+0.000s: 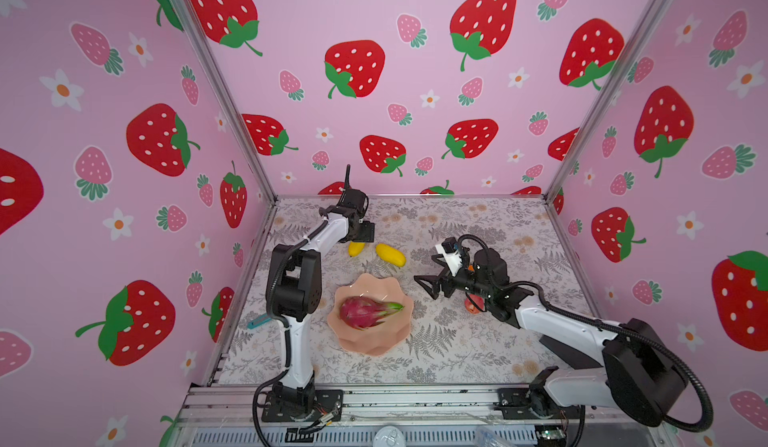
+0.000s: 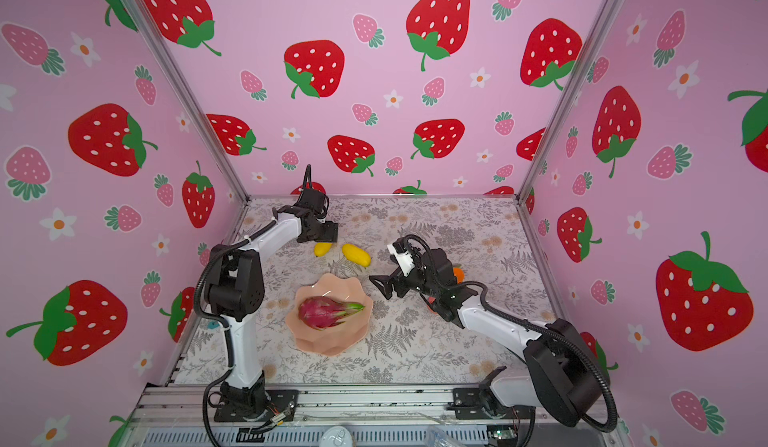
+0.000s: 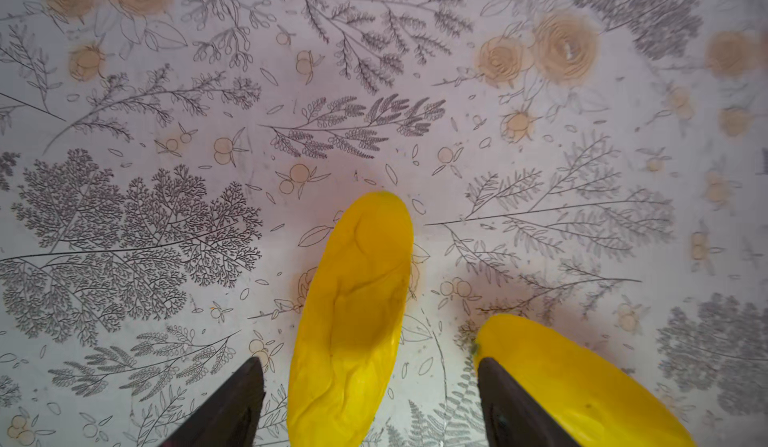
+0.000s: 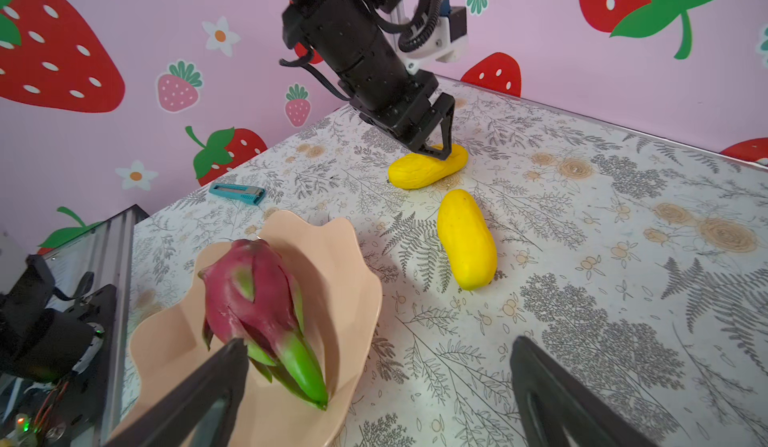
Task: Place and organize the fake fruits in the fruit bowl
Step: 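Open the right gripper and withdraw while the left gripper grasps a yellow mango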
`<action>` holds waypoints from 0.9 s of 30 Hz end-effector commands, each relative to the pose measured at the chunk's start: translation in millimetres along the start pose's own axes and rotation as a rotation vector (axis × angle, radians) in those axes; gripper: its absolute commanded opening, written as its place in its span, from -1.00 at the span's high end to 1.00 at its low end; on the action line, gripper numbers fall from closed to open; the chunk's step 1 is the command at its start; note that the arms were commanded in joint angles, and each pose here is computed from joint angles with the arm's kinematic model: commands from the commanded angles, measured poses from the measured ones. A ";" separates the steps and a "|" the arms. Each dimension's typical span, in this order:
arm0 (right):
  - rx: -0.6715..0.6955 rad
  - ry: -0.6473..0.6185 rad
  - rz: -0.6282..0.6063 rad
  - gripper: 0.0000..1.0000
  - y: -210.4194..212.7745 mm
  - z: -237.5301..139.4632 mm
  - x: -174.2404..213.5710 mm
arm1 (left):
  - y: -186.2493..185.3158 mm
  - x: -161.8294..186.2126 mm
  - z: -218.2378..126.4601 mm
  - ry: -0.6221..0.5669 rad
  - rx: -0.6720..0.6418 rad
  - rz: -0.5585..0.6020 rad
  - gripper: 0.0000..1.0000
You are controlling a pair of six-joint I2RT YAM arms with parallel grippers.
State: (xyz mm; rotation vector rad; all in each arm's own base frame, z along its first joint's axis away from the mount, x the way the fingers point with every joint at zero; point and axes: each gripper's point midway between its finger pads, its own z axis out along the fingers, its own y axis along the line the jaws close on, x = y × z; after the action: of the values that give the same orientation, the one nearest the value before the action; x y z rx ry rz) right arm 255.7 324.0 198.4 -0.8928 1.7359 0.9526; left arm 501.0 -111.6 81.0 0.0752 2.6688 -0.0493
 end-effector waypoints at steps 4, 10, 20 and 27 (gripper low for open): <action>-0.085 -0.014 -0.015 -0.99 16.5 4.5 -9.2 | 9.5 -2.4 11.3 0.037 -0.019 -0.016 -0.59; -0.075 0.004 -0.008 -0.99 12.8 8.9 -3.6 | 8.7 -1.1 21.0 0.056 -0.018 -0.025 -0.43; -0.073 -0.010 0.010 -0.99 13.9 5.3 -2.4 | 9.3 -0.8 10.9 0.006 -0.009 -0.043 0.03; -0.052 -0.017 0.001 -0.99 11.4 3.1 -1.5 | -0.6 18.2 -61.4 -0.106 0.043 -0.042 0.16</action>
State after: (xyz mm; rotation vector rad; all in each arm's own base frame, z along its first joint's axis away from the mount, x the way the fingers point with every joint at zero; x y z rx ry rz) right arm 250.7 331.9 193.5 -0.9231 1.7367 1.0007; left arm 466.4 -98.5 86.0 0.0174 2.6668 -0.0694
